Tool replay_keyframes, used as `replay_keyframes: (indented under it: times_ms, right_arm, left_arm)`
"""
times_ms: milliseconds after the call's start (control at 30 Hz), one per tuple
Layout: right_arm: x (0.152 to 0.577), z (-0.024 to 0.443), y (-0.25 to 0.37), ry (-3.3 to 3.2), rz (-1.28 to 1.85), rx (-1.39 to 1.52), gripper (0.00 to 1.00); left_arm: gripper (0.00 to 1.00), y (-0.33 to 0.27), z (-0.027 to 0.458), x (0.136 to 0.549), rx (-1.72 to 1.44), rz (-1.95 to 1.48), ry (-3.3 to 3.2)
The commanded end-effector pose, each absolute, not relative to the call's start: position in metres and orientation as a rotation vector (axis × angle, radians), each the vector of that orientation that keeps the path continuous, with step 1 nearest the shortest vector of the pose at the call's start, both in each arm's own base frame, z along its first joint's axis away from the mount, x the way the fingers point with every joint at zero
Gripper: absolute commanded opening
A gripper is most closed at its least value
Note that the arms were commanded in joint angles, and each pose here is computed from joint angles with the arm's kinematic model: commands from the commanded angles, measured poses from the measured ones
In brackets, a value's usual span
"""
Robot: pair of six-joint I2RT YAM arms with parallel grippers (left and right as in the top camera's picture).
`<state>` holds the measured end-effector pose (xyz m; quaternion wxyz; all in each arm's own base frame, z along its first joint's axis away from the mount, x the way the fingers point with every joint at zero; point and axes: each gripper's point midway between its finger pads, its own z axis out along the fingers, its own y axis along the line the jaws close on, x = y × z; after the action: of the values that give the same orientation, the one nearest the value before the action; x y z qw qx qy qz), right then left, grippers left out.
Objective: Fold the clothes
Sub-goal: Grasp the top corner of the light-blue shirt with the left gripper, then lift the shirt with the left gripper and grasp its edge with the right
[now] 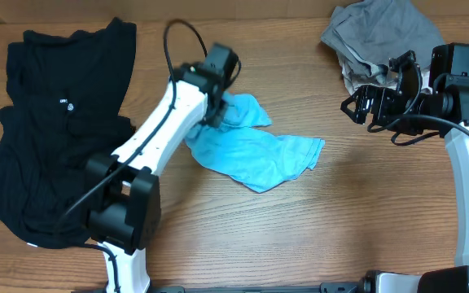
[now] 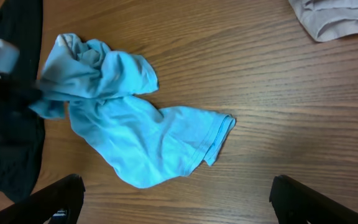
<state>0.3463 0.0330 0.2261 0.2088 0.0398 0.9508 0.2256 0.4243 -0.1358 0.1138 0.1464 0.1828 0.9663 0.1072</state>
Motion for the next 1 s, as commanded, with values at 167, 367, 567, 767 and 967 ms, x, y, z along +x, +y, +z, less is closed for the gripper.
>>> replay_keyframes:
  times_ms: [167, 367, 567, 767, 967]
  right_arm:
    - [0.344, 0.231, 0.033, 2.640, 0.625, 0.103, 1.00]
    - [0.342, 0.236, 0.049, 2.622, 0.721, 0.060, 1.00]
    - [0.342, 0.239, 0.077, 2.611, 0.754, -0.059, 1.00]
    - [0.344, 0.247, 0.126, 2.548, 0.788, -0.262, 0.99]
    - [0.356, 0.264, 0.169, 2.446, 0.815, -0.308, 0.94]
  left_arm:
    - [0.04, -0.135, 0.244, 0.447, 0.394, 0.230, 2.604]
    - [0.04, -0.134, 0.285, 0.440, 0.375, 0.198, 2.549]
    - [0.04, -0.136, 0.328, 0.439, 0.348, 0.144, 2.452]
    - [0.04, -0.146, 0.364, 0.433, 0.350, 0.033, 2.367]
    - [0.04, -0.146, 0.370, 0.426, 0.353, 0.015, 2.363]
